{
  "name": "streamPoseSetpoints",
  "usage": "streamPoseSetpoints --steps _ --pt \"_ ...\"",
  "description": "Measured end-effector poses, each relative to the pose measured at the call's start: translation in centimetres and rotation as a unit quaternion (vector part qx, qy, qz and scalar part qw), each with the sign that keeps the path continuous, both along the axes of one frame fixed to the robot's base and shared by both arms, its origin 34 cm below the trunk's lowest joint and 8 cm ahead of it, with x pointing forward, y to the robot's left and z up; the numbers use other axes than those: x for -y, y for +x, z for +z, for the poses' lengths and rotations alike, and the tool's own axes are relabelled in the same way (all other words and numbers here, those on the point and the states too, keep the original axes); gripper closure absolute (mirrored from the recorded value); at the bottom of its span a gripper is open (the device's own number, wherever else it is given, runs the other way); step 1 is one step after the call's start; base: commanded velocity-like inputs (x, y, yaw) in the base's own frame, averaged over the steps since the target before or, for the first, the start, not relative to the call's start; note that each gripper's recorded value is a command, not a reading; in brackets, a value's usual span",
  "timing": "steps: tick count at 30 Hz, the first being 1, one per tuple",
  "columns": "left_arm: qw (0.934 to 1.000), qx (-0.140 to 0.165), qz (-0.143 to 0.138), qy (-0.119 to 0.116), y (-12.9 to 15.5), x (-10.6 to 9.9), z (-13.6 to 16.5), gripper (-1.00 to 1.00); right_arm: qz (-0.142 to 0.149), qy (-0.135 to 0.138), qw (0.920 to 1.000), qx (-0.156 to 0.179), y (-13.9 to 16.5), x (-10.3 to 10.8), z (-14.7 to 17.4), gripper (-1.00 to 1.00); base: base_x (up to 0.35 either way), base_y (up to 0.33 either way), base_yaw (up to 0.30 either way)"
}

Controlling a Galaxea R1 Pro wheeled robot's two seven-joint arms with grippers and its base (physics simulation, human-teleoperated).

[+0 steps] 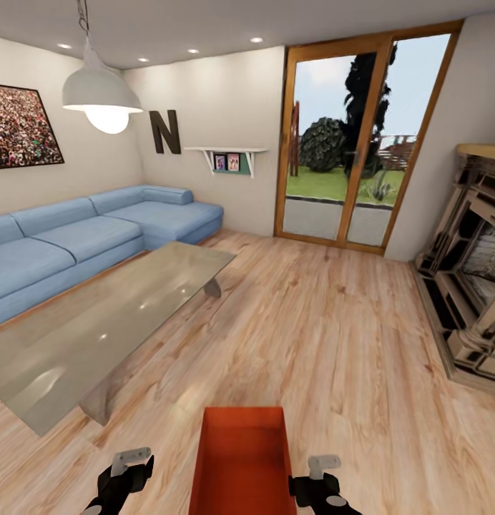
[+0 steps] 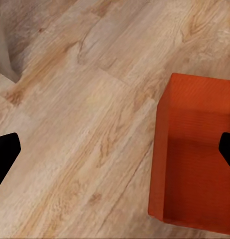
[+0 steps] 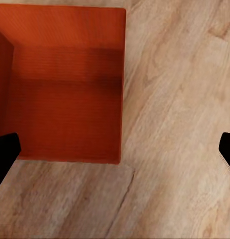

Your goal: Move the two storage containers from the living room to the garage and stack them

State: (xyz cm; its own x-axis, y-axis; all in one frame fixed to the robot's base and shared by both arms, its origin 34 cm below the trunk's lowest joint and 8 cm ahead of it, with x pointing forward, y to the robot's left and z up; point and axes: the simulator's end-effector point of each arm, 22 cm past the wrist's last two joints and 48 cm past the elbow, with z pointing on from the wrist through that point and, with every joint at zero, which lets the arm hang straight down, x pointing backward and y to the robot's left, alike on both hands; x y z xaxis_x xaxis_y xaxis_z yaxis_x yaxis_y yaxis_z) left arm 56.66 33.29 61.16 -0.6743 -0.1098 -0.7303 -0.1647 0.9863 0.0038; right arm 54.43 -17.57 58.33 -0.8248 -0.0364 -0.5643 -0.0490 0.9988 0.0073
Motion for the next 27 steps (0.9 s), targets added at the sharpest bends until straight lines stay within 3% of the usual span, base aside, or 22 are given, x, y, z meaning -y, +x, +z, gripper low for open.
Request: streamPoseSetpoints --steps 8,27 --pt "1.0000 0.000 0.000 0.000 0.01 0.00 -0.02 -1.00 0.000 0.000 1.0000 0.000 0.01 -0.03 -0.02 -1.00 0.291 0.000 0.000" --pt "1.0000 0.000 0.000 0.000 0.03 0.00 -0.04 -1.00 0.000 0.000 1.0000 0.000 0.01 -0.04 -0.04 -1.00 0.016 0.000 0.000"
